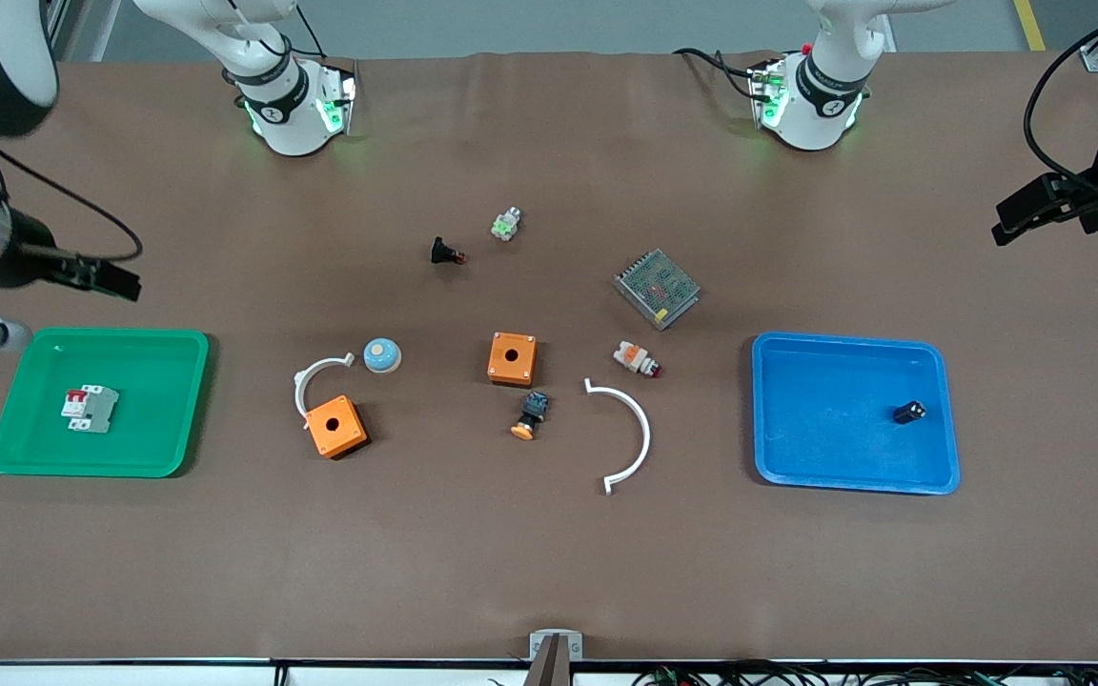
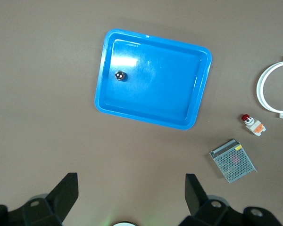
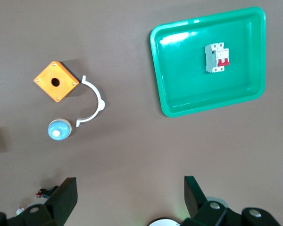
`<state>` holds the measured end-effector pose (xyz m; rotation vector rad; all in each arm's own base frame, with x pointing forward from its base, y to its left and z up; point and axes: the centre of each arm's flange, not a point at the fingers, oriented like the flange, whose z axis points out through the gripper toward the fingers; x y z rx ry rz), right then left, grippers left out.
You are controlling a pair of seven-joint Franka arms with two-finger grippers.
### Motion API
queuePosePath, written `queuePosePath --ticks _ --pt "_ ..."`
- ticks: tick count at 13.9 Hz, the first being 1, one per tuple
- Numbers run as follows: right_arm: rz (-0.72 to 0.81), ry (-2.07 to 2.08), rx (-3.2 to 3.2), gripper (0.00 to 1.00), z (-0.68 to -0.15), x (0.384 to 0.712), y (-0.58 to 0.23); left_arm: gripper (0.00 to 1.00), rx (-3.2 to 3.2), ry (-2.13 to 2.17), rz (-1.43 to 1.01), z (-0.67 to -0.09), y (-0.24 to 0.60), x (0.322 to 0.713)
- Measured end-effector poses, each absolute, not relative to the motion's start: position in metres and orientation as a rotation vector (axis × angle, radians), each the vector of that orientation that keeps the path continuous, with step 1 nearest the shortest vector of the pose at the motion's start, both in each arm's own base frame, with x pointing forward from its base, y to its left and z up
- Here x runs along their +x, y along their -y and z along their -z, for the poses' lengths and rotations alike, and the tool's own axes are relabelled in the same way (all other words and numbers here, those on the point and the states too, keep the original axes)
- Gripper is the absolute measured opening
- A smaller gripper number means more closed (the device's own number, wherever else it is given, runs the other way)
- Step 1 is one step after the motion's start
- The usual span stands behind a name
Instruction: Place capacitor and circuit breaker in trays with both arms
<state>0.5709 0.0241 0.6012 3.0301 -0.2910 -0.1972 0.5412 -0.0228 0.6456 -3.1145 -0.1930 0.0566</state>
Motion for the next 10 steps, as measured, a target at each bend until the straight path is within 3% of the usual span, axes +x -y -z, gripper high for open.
queuePosePath --ticks 2,10 --pt "0.151 0.177 3.047 1.00 -0.618 0.557 -0.018 1.00 -3.113 0.187 -0.067 -0.643 0.024 0.539" --pt "0.000 0.054 3.081 1.00 -0.647 0.560 0.045 1.00 -3.108 0.155 -0.036 -0.640 0.037 0.519"
